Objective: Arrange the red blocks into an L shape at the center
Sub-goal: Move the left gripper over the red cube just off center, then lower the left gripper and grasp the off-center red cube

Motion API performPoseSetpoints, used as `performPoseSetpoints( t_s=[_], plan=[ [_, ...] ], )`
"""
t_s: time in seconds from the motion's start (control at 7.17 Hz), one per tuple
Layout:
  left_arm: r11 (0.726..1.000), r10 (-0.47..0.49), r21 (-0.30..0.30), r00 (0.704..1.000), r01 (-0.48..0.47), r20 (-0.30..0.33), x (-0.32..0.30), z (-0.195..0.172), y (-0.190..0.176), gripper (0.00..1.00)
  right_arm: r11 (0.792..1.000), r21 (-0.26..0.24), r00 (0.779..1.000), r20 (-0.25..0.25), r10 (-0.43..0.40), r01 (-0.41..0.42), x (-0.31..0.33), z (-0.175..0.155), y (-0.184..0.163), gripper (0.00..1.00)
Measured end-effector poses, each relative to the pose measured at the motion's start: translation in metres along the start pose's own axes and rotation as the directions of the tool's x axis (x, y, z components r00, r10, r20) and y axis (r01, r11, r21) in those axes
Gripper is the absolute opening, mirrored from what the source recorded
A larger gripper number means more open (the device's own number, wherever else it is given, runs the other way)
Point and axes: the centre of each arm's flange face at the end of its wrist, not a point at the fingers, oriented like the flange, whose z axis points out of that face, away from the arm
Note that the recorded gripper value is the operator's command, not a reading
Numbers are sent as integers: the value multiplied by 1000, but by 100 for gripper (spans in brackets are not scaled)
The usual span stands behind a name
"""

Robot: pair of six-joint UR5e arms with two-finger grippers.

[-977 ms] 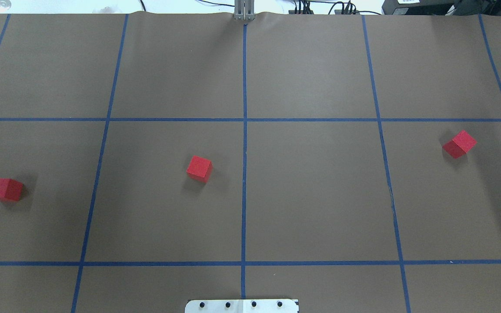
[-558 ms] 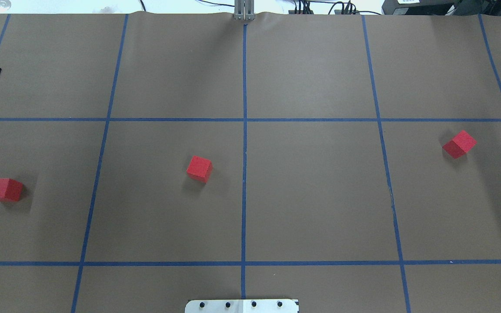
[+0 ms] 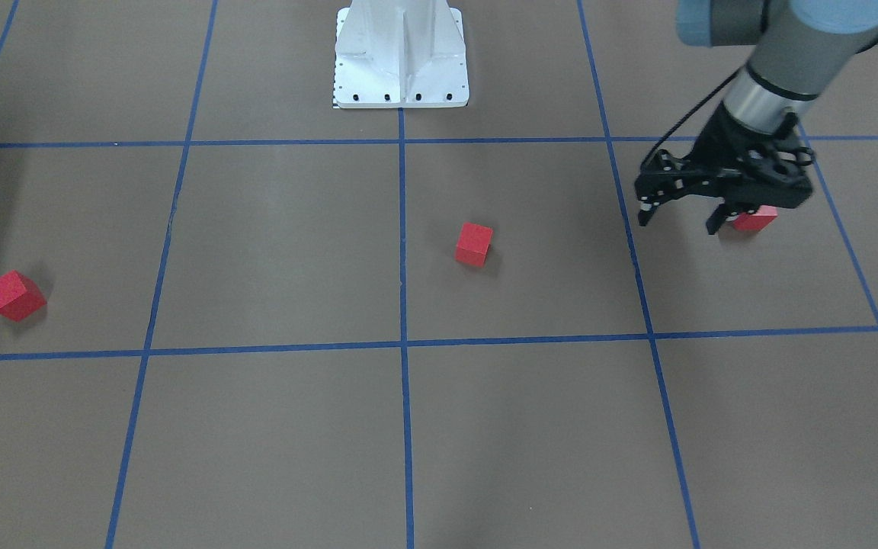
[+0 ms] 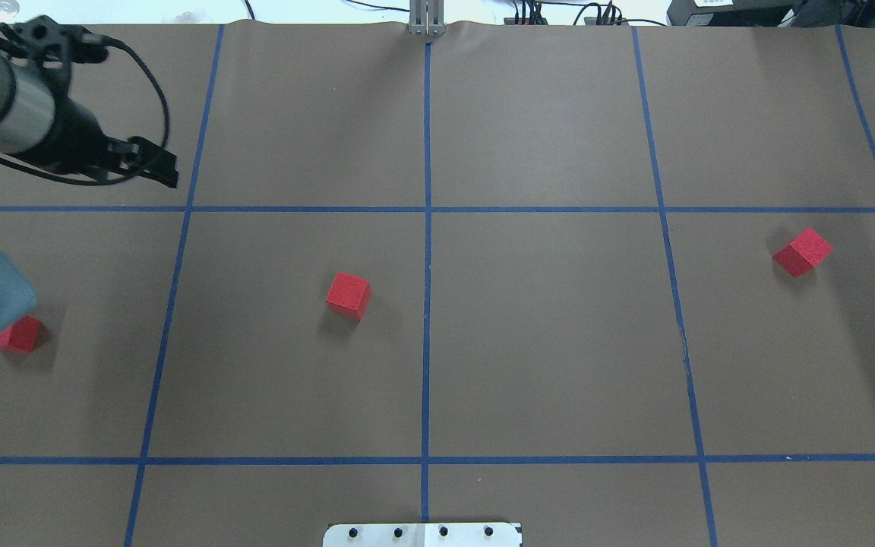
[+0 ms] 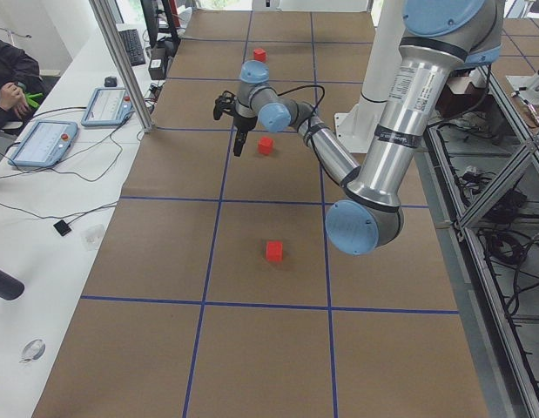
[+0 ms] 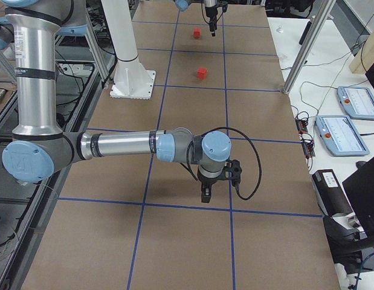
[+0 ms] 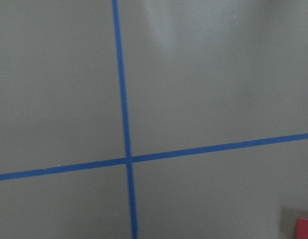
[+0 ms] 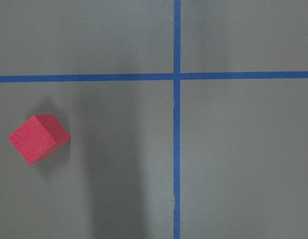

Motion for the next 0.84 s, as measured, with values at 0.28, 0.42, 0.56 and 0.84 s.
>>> performPoseSetpoints(
  t_s=[0.28,0.42,0.56,0.84],
  plan=[
    [999,44,28,999,-45,14,68,34,36,100,1000,0,1000,0,0,0,0,0,0,99],
    [999,42,28,999,-43,14,95,49,45,100,1000,0,1000,0,1,-1,0,0,0,99],
    [998,50,37,998,-51,23,118,64,50,100,1000,0,1000,0,1,-1,0,0,0,99],
    [997,66,39,997,-68,39,149,90,56,100,1000,1,1000,0,1,-1,0,0,0,99]
  ],
)
